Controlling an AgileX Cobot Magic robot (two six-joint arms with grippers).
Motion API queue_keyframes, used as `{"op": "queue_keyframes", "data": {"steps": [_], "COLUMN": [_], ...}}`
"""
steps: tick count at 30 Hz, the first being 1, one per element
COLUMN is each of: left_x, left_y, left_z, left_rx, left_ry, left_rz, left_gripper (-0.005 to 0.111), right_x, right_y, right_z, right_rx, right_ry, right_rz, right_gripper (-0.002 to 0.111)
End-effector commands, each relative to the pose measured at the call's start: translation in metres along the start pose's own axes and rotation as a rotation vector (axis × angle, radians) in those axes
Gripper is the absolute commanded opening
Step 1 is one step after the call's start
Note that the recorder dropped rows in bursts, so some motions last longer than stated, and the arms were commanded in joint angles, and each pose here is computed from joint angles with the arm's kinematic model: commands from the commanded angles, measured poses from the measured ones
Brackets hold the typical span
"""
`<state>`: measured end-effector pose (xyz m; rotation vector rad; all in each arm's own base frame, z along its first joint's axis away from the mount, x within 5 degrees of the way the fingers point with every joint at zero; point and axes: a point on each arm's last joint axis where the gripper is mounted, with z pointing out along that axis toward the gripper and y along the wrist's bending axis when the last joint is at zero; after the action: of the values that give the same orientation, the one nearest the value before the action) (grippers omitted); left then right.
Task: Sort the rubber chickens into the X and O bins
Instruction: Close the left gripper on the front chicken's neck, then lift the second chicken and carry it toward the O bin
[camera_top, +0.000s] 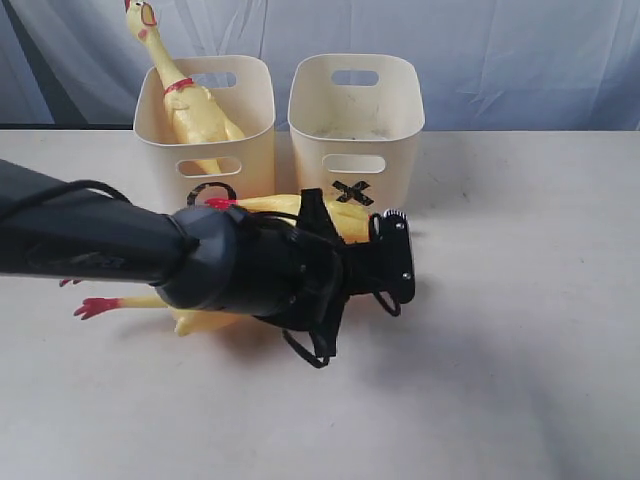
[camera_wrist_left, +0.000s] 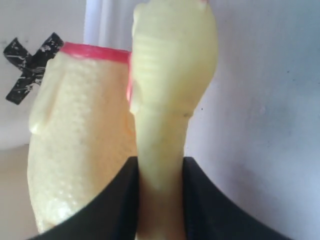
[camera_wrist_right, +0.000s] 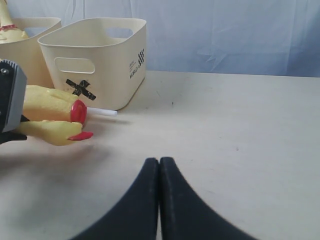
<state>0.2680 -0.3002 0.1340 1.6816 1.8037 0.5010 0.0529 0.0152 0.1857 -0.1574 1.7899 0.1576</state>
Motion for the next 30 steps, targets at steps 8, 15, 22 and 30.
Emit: {"op": "queue_keyframes", "data": {"steps": [8,15,22,30], "left_x": [-0.003,-0.001,0.015,0.072], "left_y": [0.029,0.05,0.082,0.142], "left_z": [-0.054,-0.092,-0.127,-0.154], "left_rx": [0.023,0.027,-0.003,-0.098], "left_ry": [-0.058,-0.139,-0.209,-0.271], "left_rz": [-0.192,-0.344,-0.499,-0.795], "left_gripper": [0.0,0.0,0.0,0.0], "right_x": [0.0,0.0,0.0,0.0], "right_y": [0.0,0.0,0.0,0.0], "right_z": [0.0,0.0,0.0,0.0], "right_rx": [0.0,0.0,0.0,0.0], "right_ry": [-0.009,-0.009,-0.009,-0.009], "right_rz": [-0.008,-0.008,-0.008,-0.009], "right_gripper": [-0.001,-0.001,-0.001,-0.001]}}
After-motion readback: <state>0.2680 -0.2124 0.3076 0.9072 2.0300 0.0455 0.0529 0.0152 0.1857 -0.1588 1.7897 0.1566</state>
